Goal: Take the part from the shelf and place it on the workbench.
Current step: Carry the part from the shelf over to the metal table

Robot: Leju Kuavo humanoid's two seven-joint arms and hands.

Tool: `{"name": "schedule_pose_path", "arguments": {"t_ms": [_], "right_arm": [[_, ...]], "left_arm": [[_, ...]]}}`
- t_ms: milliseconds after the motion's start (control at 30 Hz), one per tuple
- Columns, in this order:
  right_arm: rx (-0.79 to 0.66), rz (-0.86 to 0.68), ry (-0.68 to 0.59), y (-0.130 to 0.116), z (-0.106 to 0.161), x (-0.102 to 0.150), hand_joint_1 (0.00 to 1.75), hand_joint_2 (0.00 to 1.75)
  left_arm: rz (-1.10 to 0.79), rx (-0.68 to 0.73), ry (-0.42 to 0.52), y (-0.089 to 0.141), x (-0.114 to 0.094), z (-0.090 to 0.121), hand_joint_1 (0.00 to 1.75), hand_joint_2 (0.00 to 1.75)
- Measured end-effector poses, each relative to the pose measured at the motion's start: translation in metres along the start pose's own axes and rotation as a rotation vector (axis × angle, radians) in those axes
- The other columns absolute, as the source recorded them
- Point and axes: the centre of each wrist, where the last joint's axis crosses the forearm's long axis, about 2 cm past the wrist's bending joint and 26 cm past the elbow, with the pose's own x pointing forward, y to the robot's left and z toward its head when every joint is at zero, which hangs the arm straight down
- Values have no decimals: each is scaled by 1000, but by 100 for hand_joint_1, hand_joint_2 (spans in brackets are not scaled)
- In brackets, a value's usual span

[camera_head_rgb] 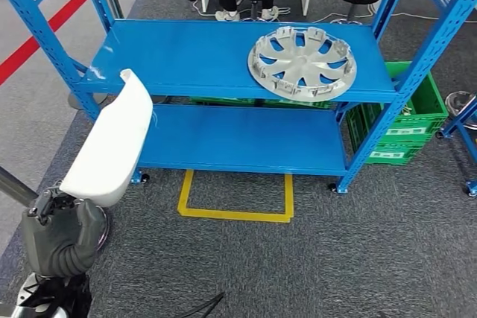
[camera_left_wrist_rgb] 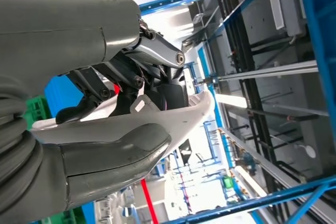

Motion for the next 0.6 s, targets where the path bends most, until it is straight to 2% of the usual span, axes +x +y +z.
{"name": "schedule_pose_path", "arguments": {"t_ms": [433, 600], "right_arm": [[-3, -58, -2, 13, 8, -1, 0, 175], [0, -65, -7, 14, 9, -2, 0, 175]], "left_arm": [[-17, 28, 68, -16, 2, -6, 175, 175], [152, 25, 132, -23, 4, -8, 175, 175]]}}
